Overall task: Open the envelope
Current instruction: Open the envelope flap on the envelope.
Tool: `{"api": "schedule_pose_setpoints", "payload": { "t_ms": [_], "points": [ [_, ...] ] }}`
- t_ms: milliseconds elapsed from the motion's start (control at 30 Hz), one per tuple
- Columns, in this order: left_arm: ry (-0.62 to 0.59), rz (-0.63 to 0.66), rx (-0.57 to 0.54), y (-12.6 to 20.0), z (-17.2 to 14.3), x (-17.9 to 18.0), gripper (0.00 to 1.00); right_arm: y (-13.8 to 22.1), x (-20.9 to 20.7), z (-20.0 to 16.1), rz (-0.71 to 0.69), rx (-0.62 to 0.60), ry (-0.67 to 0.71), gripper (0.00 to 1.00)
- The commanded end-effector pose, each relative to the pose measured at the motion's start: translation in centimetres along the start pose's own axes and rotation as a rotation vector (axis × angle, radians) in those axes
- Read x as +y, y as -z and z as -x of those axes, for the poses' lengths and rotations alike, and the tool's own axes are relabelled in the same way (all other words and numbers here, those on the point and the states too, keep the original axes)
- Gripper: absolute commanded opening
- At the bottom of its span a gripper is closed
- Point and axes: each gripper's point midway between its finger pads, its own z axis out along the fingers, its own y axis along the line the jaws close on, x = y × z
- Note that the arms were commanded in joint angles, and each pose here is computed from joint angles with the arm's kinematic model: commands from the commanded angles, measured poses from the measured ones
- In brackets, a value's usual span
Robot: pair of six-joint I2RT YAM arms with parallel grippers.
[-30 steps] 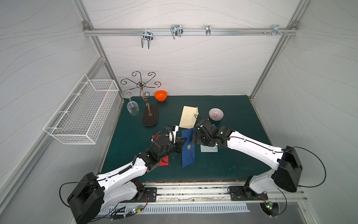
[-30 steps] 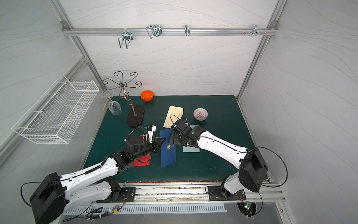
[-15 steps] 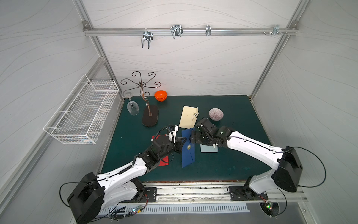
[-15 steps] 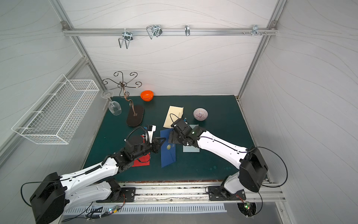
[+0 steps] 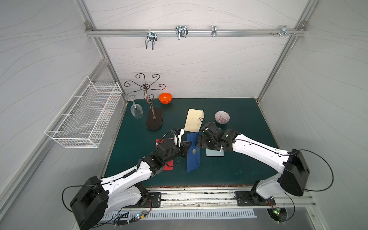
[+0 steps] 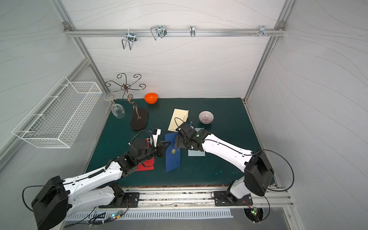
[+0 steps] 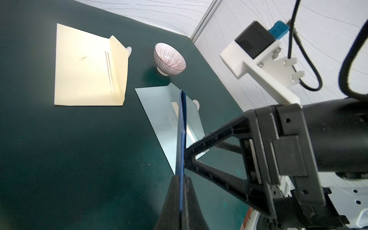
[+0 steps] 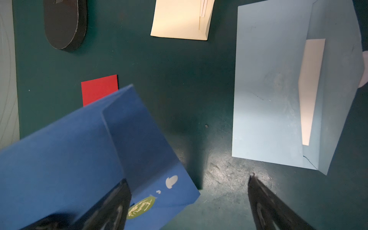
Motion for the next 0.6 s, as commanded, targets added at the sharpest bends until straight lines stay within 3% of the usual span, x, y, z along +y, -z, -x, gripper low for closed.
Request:
{"api": "schedule_pose_setpoints", "payload": {
  "t_ms": [0,567],
  "points": [
    [-0.009,-0.060,-0.086,0.25,2.95,-2.09,0.00,0.18,-1.39,0.39,-0.065,-0.002,-0.014,0.92],
    [-0.004,-0.052,-0.081,0.28,2.96,-1.97,0.00,0.77,-1.76,0.35,-0.059,-0.018,-0.020,0.92]
  ]
}}
